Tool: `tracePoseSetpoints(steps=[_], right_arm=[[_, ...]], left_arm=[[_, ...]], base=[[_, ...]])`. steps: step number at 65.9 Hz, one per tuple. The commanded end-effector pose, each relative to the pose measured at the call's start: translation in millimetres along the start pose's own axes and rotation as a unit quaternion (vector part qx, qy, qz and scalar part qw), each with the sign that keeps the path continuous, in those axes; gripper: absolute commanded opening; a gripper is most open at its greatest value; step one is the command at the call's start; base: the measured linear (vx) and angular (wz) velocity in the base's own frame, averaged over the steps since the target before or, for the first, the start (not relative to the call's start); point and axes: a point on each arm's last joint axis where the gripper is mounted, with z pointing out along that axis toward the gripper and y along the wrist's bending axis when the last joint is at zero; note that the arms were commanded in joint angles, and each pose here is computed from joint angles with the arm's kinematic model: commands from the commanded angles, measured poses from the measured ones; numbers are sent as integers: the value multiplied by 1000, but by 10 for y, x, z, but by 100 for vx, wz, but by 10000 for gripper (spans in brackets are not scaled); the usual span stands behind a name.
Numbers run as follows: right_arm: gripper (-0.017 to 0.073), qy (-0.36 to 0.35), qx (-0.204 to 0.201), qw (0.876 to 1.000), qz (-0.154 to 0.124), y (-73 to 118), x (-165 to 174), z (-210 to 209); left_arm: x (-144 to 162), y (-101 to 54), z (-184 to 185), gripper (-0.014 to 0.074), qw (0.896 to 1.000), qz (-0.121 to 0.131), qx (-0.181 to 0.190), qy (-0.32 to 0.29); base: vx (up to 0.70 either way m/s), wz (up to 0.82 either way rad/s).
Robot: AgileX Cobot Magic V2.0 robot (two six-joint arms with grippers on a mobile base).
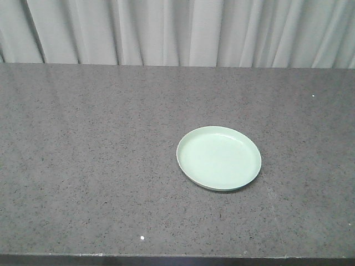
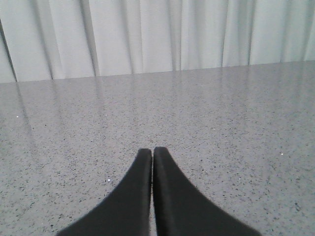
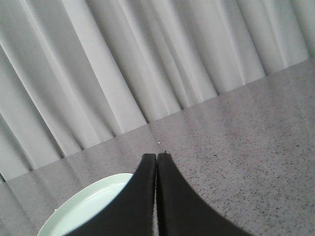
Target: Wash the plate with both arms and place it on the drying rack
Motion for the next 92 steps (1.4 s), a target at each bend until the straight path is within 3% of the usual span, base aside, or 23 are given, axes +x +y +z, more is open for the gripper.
tracePoseSetpoints(steps=[1, 8, 19, 23, 28, 30, 39, 48, 55, 61, 66, 71, 92], right_arm=[[-3, -45, -18, 999, -1, 134, -303, -35], [-3, -8, -23, 999, -42, 302, -584, -62], [-3, 68, -34, 988, -136, 572, -1036, 6], [-3, 77, -43, 988, -130, 658, -1175, 80], [-3, 79, -52, 990, -100, 730, -1285, 179], [-1, 81, -54, 990, -103, 751, -1322, 215], [34, 134, -68, 975, -164, 815, -1367, 376], [189, 228, -105, 945, -211, 907, -1372, 583], [391, 243, -119, 941, -201, 969, -1431, 755], [538, 223, -116, 952, -176, 982, -1467, 884], [613, 208, -112, 955, -179, 968, -1469, 975], [617, 216, -123, 951, -183, 998, -1486, 1033], [568, 328, -192, 906, -187, 1255, -1681, 1777]], left_arm=[[18, -1, 14, -6, 1000, -6, 3, -23], [18, -1, 14, -6, 1000, -6, 3, -23], [18, -1, 14, -6, 1000, -6, 3, -23], [18, -1, 14, -6, 1000, -6, 3, -23], [18, -1, 14, -6, 1000, -6, 3, -23], [18, -1, 14, -6, 1000, -6, 3, -23], [18, -1, 14, -6, 1000, -6, 3, -23], [18, -1, 14, -6, 1000, -6, 3, -23], [18, -1, 14, -6, 1000, -6, 3, -23], [18, -1, 14, -6, 1000, -6, 3, -23], [18, -1, 14, -6, 1000, -6, 3, -23], [18, -1, 14, -6, 1000, -6, 3, -23], [18, -1, 14, -6, 1000, -6, 3, -23]], base=[[0, 0], [0, 0], [0, 0], [0, 0], [0, 0], [0, 0], [0, 0], [0, 0], [0, 0], [0, 0], [0, 0], [0, 0], [0, 0]])
